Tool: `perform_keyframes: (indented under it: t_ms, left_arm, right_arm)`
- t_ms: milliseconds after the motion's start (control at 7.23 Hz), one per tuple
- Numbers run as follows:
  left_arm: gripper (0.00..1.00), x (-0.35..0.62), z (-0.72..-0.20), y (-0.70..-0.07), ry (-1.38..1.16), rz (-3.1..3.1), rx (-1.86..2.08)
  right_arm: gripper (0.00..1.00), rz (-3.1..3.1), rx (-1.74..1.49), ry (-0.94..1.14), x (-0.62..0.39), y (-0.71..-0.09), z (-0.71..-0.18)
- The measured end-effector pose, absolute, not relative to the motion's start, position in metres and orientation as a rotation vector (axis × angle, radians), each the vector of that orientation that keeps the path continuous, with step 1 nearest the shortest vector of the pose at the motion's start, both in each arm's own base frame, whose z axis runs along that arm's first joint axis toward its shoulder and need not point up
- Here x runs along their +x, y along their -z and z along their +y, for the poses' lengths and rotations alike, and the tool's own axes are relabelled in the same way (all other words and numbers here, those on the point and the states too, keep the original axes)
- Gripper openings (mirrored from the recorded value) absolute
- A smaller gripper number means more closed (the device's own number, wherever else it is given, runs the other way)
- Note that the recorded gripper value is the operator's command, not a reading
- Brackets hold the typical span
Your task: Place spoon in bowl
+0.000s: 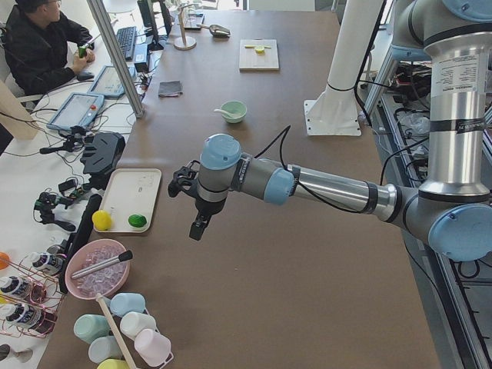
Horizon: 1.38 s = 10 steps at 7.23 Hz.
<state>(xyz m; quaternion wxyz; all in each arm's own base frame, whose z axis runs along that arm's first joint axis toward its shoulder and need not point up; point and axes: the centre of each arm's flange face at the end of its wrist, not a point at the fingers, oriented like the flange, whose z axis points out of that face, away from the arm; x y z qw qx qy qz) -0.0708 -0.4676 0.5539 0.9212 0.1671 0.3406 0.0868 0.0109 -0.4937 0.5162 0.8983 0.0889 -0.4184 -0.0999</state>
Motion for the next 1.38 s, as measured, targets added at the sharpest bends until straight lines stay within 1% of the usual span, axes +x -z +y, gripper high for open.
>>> perform_keyframes:
  t_ms: [277, 692, 969, 1384]
  left_arm:
    - [0.98, -0.091, -0.45, -0.583, -0.113, 0.686, 0.305]
    - [0.98, -0.095, -0.442, -0.593, 0.002, 0.705, 0.252]
    - [0.98, -0.093, -0.442, -0.59, 0.058, 0.73, 0.235]
    - [0.98, -0.092, -0.443, -0.588, 0.061, 0.752, 0.234]
  right_arm:
    - [1.0, -0.855, 0.147, 0.248, 0.025, -0.567, -0.475]
    - [1.0, -0.83, 0.063, 0.145, 0.061, -0.621, -0.428]
    - [1.0, -0.797, 0.008, 0.095, 0.075, -0.631, -0.42]
    - [1.0, -0.788, -0.002, 0.075, 0.078, -0.63, -0.42]
